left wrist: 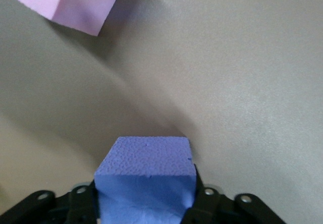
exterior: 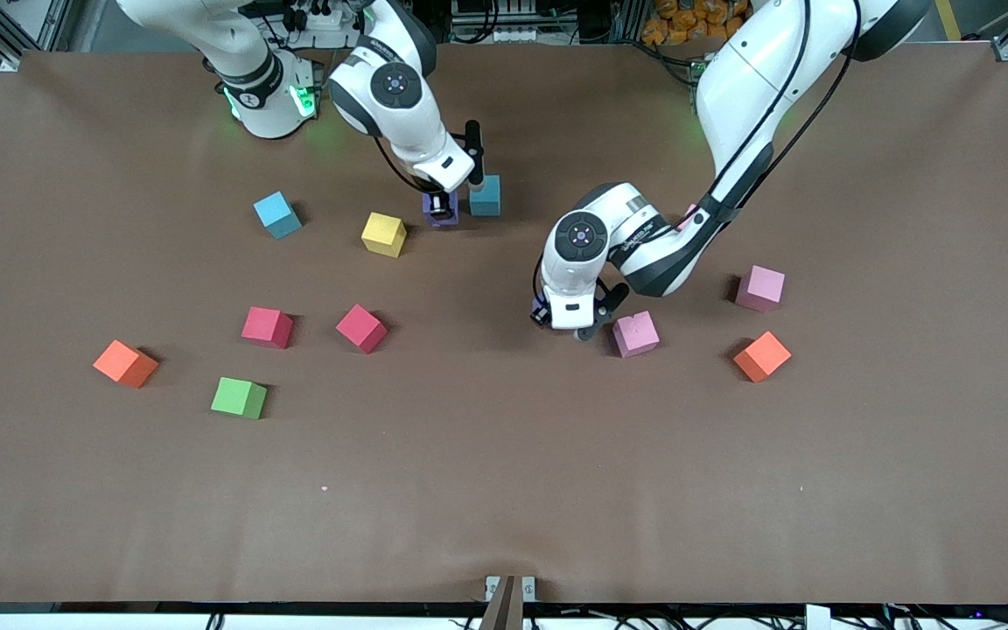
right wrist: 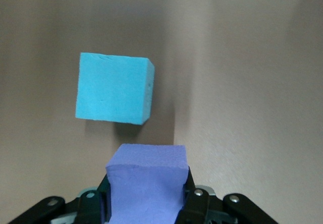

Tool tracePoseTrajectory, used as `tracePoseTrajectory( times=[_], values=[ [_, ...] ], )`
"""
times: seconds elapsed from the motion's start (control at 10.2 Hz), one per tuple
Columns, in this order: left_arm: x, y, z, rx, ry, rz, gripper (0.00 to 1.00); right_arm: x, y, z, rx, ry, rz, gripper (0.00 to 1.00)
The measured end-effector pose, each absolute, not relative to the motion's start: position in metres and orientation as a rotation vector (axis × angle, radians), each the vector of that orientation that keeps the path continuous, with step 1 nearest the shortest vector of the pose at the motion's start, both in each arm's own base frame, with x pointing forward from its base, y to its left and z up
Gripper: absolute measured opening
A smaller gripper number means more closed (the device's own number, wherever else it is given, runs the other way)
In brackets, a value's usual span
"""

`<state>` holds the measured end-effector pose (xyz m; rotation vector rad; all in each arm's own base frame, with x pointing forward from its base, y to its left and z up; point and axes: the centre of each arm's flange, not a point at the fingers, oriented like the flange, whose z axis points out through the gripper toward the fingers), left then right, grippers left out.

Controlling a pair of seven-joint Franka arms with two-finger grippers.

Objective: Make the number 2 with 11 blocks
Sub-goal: 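Set the purple cube beside the cyan cube with the right gripper, then place the purple cube against the cyan cube's other side with the left gripper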

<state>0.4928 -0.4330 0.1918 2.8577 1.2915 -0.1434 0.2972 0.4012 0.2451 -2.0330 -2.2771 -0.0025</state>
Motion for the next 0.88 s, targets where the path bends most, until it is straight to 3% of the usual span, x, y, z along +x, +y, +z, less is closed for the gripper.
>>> tracePoseTrajectory(
  times=[0.39, 0.88],
  values=[
    [0.483, -0.432, 0.194, 2.913, 1.314, -0.174, 0.59, 0.262, 0.421, 0.235, -1.992, -2.294, 0.04, 0.53],
    [0.459, -0.422, 0.244, 2.737, 1.682, -0.215, 0.57, 0.26, 0.417, 0.228, -2.007, -2.278, 0.059, 0.53]
  ],
)
